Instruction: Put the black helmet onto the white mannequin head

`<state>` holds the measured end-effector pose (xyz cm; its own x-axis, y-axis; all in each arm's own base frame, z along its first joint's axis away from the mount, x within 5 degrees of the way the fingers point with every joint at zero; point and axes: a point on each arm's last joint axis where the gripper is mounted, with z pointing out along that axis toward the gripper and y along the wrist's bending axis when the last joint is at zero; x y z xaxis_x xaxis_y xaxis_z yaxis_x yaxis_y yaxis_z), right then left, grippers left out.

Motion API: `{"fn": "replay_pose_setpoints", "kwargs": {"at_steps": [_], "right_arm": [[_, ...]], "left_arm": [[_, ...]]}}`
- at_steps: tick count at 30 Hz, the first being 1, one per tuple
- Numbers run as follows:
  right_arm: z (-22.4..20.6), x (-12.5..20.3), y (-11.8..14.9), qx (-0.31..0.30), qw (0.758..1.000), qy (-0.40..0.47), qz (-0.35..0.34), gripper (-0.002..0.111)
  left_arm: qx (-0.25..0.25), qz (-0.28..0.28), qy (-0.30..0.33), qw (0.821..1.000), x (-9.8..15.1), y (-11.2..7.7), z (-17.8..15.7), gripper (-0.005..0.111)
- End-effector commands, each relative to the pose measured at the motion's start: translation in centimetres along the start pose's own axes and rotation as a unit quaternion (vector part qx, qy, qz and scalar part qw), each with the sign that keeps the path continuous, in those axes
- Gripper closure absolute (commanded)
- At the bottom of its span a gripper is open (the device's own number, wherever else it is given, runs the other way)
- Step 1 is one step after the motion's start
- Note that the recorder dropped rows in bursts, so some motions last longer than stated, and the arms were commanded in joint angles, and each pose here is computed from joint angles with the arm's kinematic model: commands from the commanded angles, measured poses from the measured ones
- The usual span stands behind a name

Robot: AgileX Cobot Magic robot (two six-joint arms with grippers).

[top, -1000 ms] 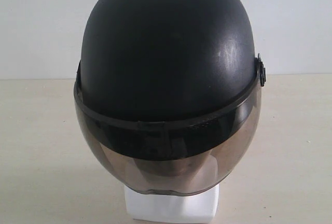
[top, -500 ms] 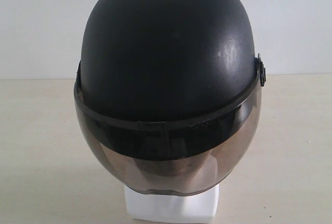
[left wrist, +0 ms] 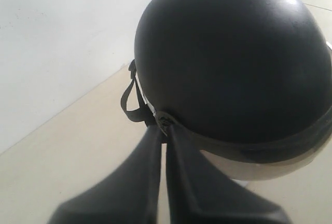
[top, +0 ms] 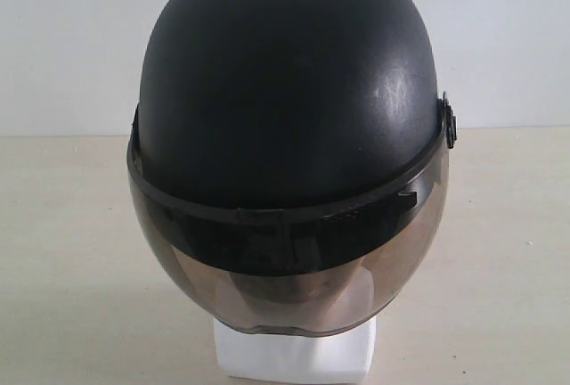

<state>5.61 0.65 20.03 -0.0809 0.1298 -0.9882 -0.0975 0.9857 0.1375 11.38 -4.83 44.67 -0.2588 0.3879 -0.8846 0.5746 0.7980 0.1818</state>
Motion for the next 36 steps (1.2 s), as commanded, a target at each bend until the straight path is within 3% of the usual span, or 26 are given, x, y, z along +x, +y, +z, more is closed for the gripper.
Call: {"fn": "replay_pose_setpoints", "kwargs": {"at_steps": [1, 9, 16, 36], "right_arm": [[0.0, 0.3, 0.1, -0.007, 1.000, 0.009, -0.008, 0.109], [-0.1, 1.6, -0.1, -0.004, 0.995, 0.084, -0.055, 0.109], [-0.1, 1.6, -0.1, -0.009, 0.987, 0.082, -0.137, 0.109], [-0.1, 1.6, -0.1, -0.009, 0.988, 0.084, -0.130, 0.109]], "left_arm": [[-0.001, -0.008, -0.006, 1.000, 0.0, 0.0, 0.0, 0.102], [-0.001, -0.008, -0.006, 1.000, 0.0, 0.0, 0.0, 0.102], [-0.001, -0.008, -0.006, 1.000, 0.0, 0.0, 0.0, 0.102], [-0.001, -0.008, -0.006, 1.000, 0.0, 0.0, 0.0, 0.102]]}}
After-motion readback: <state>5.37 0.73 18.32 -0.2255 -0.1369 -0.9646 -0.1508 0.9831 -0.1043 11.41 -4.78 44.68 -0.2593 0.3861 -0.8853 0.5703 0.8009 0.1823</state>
